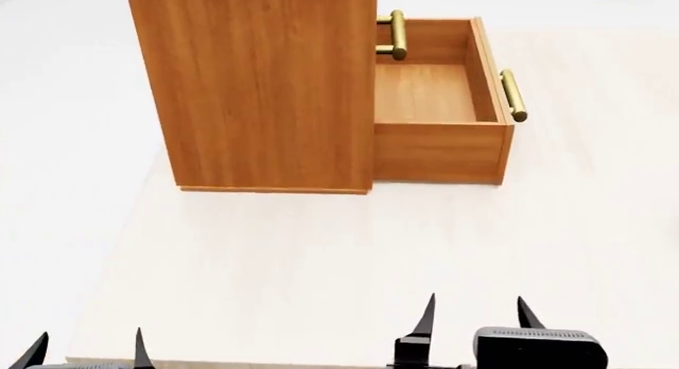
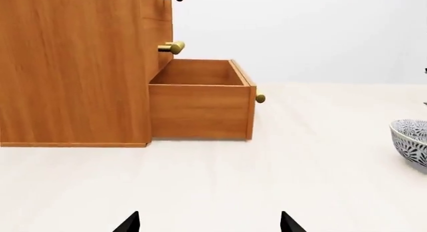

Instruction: Close the bottom drawer of the cabinet.

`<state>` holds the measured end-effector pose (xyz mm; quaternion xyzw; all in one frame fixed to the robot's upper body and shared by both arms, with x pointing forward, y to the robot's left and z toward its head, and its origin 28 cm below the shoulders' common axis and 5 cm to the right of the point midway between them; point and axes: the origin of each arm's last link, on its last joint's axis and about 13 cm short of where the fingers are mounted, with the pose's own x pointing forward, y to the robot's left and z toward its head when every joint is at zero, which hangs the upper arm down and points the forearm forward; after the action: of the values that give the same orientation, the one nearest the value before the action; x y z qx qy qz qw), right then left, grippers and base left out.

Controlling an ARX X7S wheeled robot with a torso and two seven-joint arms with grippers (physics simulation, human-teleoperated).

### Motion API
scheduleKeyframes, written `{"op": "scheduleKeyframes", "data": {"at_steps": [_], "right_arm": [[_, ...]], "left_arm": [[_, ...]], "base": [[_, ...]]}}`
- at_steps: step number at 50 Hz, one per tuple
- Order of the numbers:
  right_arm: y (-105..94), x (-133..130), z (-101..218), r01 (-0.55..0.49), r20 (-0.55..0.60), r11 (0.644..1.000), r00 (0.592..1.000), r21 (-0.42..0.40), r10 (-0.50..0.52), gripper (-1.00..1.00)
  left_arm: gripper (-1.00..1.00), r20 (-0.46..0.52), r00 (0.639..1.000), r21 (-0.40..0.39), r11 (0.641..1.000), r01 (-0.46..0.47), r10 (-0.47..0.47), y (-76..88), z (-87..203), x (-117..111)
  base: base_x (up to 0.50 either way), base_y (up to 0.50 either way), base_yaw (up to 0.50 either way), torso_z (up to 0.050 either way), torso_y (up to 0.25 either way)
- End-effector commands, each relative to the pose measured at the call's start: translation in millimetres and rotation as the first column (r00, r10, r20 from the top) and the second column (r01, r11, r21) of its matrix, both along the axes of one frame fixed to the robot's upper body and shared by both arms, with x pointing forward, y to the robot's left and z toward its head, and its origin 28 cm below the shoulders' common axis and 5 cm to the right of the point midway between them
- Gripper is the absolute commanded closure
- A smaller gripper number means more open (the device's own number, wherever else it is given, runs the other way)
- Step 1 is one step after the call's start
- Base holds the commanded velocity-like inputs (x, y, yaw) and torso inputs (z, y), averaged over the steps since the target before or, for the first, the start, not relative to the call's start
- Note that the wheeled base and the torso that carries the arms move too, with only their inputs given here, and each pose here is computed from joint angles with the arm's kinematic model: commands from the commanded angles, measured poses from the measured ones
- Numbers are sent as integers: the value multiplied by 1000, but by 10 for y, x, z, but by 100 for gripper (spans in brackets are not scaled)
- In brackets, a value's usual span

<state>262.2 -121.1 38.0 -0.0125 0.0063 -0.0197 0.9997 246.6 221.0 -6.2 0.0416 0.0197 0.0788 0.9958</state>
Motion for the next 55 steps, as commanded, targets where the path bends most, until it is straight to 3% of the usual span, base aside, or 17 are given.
{"op": "scheduleKeyframes", "data": {"at_steps": [1,34,39,47,55], "right_arm": [[27,-98,52,-1,22,1000,1000,22,0,-100],[51,-80,93,-24,12,1000,1000,18,23,-100],[62,-100,171,11,9,1000,1000,-28,-11,-100],[127,-334,874,34,109,997,994,-72,-26,-100],[99,-249,1328,45,175,992,984,-115,-24,-100]], "left_arm": [[-100,12,1000,-16,1000,27,-27,-43,32,-76],[-100,19,1000,-12,1000,6,-5,-48,55,-79],[-100,19,1000,-13,1000,5,-4,-48,55,-79],[-100,18,1000,-9,1000,3,-3,-49,45,-84],[-100,19,1000,-6,1000,11,-10,-63,39,-91]], "base": [[500,0,0,0,0],[484,0,0,0,0],[58,0,0,0,0],[0,0,0,0,0],[0,0,0,0,0]]}}
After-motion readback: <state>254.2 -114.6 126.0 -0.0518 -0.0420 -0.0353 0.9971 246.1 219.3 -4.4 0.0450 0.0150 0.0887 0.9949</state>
